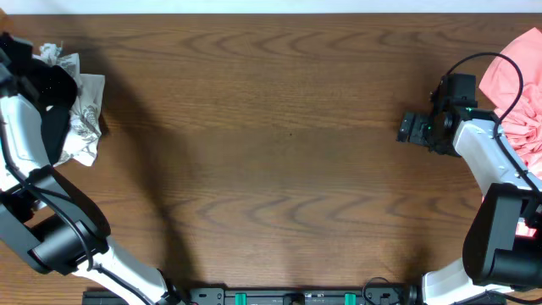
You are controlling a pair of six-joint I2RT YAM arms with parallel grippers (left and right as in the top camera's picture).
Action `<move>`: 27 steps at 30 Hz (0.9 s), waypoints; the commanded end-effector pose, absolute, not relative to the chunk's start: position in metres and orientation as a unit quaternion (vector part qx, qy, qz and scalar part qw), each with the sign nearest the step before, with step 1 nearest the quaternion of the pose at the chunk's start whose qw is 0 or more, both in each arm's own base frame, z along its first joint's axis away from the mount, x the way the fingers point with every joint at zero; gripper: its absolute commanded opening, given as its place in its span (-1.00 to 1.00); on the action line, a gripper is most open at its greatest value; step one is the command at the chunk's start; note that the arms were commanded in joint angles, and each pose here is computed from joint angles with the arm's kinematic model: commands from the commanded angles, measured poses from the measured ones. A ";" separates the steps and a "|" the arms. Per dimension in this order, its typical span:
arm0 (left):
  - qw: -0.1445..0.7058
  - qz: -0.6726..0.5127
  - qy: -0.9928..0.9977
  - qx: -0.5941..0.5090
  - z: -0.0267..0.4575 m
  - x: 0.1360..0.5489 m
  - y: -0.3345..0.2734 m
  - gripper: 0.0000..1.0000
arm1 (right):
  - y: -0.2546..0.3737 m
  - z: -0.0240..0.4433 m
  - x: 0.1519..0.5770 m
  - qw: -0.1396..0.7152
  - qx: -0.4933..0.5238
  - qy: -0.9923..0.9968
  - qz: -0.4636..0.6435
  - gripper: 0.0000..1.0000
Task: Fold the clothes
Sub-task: 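Lower the black bundle into the left box onto the patterned clothes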
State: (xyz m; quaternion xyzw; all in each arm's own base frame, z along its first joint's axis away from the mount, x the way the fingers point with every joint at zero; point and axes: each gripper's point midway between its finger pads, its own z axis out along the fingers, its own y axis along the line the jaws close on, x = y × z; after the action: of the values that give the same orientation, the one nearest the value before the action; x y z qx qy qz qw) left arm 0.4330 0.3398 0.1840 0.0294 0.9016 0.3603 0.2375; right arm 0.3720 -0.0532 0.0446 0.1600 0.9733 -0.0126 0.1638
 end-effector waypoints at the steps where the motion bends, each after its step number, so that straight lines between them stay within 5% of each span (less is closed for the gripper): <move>1: 0.232 0.350 0.907 0.026 0.172 0.430 0.337 -0.88 | -0.050 0.043 0.371 0.161 0.163 0.973 -0.011 0.98; 6: 0.225 0.340 0.913 0.031 0.166 0.428 0.333 -0.85 | -0.050 0.043 0.371 0.161 0.163 0.973 -0.011 0.98; 12: 0.219 0.328 0.919 0.024 0.161 0.425 0.329 -0.49 | -0.050 0.043 0.371 0.161 0.163 0.973 -0.011 0.98; 18: 0.217 0.319 0.922 0.025 0.158 0.427 0.320 -0.35 | -0.050 0.043 0.371 0.161 0.163 0.973 -0.011 0.99; 27: 0.242 0.318 0.914 0.060 0.183 0.445 0.281 0.29 | -0.050 0.043 0.371 0.161 0.163 0.973 -0.011 0.98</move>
State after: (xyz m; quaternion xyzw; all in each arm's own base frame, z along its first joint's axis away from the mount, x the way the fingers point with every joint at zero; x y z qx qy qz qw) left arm 0.4433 0.2954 0.1613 0.0546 0.9207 0.3151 0.2236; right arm 0.3720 -0.0532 0.0446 0.1600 0.9733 -0.0126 0.1638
